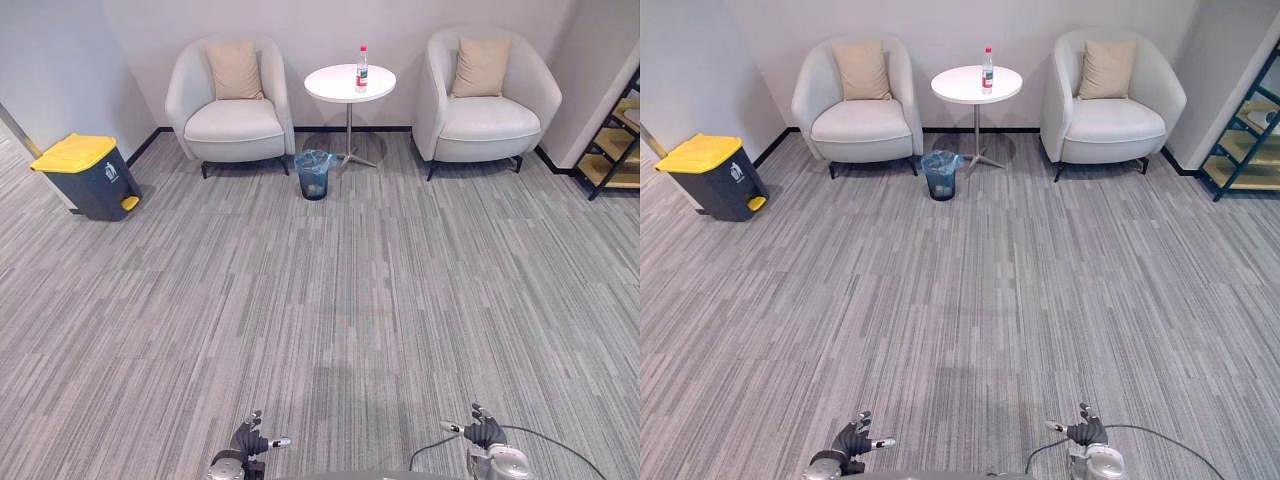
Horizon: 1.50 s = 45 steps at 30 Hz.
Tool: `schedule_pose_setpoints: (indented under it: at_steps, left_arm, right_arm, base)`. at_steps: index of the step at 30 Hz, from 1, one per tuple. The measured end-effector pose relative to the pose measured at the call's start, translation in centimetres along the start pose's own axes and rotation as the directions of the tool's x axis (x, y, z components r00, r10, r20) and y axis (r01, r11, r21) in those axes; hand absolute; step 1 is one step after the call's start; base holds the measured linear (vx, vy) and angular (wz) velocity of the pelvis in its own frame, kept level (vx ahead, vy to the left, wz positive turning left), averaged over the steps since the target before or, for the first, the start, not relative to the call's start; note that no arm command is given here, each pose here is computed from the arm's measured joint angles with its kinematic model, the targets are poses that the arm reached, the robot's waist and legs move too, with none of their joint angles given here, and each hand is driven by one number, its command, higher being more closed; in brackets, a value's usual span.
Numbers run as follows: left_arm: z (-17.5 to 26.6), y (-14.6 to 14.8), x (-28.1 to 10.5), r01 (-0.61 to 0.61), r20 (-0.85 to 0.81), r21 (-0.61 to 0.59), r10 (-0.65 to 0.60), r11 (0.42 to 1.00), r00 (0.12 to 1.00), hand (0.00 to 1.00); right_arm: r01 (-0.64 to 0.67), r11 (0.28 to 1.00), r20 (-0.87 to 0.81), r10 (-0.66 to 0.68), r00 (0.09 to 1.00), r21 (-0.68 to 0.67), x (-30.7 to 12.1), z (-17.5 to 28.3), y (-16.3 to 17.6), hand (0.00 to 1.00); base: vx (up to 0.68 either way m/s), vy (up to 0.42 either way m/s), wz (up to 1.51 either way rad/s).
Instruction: Gather rubbish on tea table into small bin, then transfer packed bag to large trash can.
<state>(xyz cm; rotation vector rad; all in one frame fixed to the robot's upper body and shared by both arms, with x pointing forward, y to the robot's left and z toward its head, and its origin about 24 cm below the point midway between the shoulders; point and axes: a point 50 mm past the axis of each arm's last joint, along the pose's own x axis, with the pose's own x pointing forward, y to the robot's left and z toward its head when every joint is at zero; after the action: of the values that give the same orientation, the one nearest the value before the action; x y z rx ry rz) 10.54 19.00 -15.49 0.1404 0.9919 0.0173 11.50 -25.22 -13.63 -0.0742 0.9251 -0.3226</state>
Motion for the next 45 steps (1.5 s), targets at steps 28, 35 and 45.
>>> schedule_pose_setpoints:
  at_steps: [28, 35, 45]
  left_arm:
    - [-0.2, 0.5, -0.1, -0.017, -0.004, 0.001, 0.017, 1.000, 1.000, 0.00]
    - [-0.2, 0.6, -0.1, -0.019, -0.004, 0.001, 0.019, 1.000, 1.000, 0.00]
    - [0.8, 1.4, 0.0, -0.038, 0.039, 0.008, 0.038, 0.999, 0.999, 0.00]
  right_arm:
    - [-0.016, 1.000, -0.052, 0.016, 0.999, 0.000, -0.3, -1.4, 0.1, 0.00]
    - [-0.019, 1.000, -0.051, 0.019, 0.999, -0.009, -0.3, -1.4, 0.1, 0.00]
    - [-0.015, 0.999, -0.023, 0.014, 1.000, -0.033, 0.1, -0.3, -0.3, 0.00]
  base:
    - [-0.03, -0.012, 0.00]
    - [-0.01, -0.005, -0.07]
    - [-0.02, -0.022, -0.16]
